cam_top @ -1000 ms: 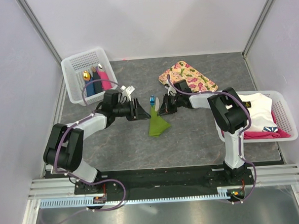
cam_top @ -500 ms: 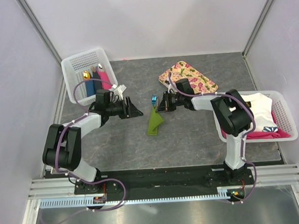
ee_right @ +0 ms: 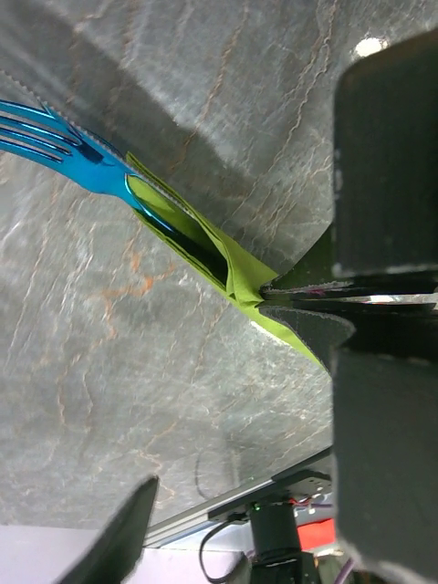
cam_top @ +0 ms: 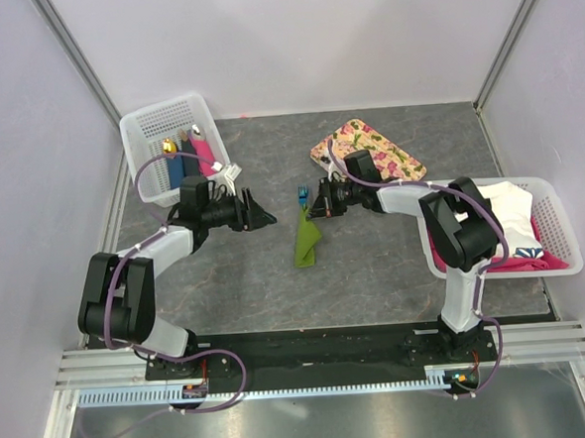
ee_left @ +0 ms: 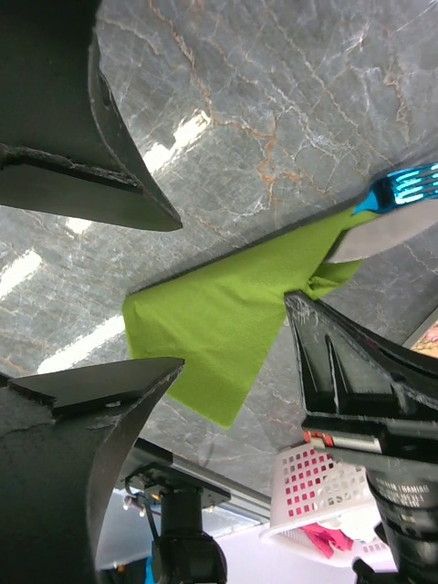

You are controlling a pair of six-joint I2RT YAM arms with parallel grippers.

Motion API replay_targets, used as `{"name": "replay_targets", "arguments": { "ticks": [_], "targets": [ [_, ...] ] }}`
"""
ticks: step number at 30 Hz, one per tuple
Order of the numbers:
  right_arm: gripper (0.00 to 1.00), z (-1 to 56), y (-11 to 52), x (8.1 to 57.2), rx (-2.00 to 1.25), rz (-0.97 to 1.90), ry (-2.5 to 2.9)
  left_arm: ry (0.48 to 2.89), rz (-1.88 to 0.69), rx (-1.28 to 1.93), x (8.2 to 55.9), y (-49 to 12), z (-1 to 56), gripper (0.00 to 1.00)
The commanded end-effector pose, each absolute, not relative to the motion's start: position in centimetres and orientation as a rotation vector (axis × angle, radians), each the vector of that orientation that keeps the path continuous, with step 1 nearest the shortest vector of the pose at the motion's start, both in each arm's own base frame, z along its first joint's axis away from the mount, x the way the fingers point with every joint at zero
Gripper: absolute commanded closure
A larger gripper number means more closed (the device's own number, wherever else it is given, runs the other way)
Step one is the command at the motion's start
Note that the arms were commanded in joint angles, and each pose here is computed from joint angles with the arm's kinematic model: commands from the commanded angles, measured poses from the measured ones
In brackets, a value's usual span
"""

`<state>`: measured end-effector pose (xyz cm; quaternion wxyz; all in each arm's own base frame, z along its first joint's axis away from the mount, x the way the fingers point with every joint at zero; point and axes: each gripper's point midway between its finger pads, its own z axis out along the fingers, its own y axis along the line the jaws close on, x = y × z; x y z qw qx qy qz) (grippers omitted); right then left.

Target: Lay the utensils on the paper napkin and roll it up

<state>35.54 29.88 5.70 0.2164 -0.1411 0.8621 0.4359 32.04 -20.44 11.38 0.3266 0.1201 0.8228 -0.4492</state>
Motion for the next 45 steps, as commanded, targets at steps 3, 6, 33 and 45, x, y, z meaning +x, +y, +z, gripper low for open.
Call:
{"name": "replay_targets", "arguments": {
  "ticks": [3, 6, 33, 45],
  "targets": [
    [1.00, 11.3, 30.7, 36.9, -0.540, 1.224, 2.197, 1.997, -1.144, 0.474, 32.8, -20.1, 13.8, 0.34],
    [1.00, 11.9, 30.7, 36.7, -0.557, 1.225, 2.178, 1.975, -1.130, 0.440, 33.4, -19.9, 14.4, 0.35],
    [1.00, 29.1, 33.5, 31.3, -0.820, 1.370, 1.770, 1.429, -1.234, 0.828, 29.8, -19.2, 23.0, 0.18],
    [1.00, 32.8, 34.6, 25.6, -1.076, 1.316, 1.576, 1.322, -1.294, 0.907, 25.9, -19.6, 26.9, 0.17]
  ]
}}
